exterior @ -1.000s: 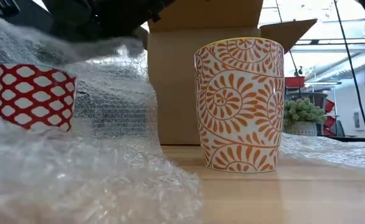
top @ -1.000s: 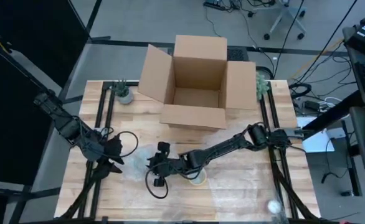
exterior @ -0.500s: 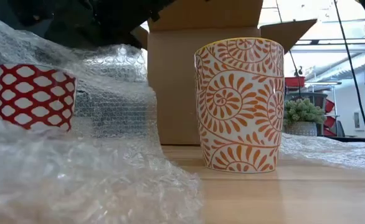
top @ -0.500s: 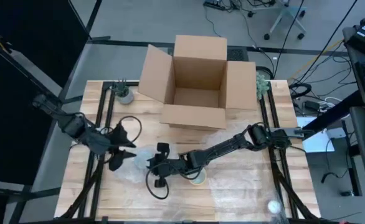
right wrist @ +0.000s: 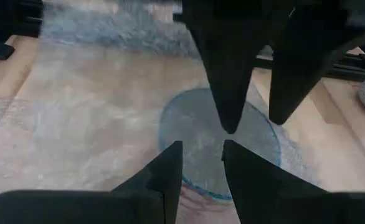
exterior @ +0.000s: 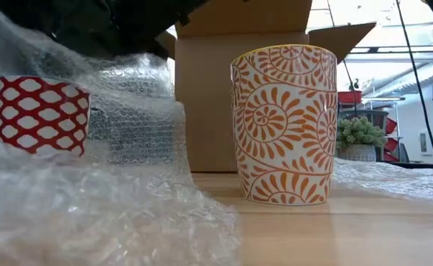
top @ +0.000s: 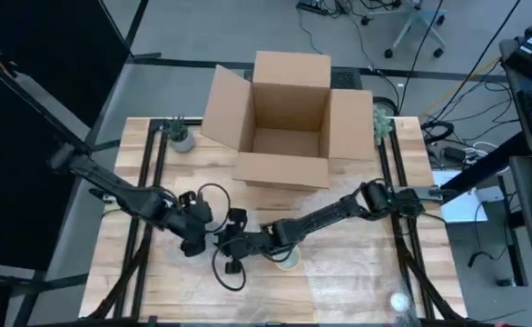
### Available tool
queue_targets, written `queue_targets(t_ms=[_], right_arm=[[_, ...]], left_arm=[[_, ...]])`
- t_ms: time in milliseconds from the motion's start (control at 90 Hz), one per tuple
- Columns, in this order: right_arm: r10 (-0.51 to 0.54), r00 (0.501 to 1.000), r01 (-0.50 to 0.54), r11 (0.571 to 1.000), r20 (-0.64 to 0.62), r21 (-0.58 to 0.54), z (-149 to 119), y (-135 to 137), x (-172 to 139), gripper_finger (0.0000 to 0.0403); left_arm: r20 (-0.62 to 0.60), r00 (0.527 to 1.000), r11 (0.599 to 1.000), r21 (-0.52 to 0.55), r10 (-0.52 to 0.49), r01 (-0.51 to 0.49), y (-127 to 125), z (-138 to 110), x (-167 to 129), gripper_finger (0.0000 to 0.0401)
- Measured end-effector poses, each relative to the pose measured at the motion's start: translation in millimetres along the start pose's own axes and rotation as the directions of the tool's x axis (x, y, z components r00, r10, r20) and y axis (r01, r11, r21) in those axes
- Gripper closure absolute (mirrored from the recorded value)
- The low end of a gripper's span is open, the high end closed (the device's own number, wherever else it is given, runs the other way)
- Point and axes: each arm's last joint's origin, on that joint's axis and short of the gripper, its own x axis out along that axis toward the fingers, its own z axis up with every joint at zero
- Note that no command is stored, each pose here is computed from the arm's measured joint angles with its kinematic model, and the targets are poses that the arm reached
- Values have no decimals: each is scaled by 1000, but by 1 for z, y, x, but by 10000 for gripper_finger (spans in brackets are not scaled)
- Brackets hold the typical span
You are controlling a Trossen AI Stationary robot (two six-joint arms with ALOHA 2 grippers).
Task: Wrap mug
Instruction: Wrap the red mug with the bubble wrap
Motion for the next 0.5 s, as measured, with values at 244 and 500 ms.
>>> queue_targets(t_ms=[244,500], right_arm=[[-1,1000,1,1000,-2,-4,0,0,0,300],[0,1000,1,1000,15,-19,1,1,-1,300]], left_arm=[[-71,995,998,23,66,-65,-8,1,25,218],[-95,991,995,51,96,-91,-15,3,43,218]])
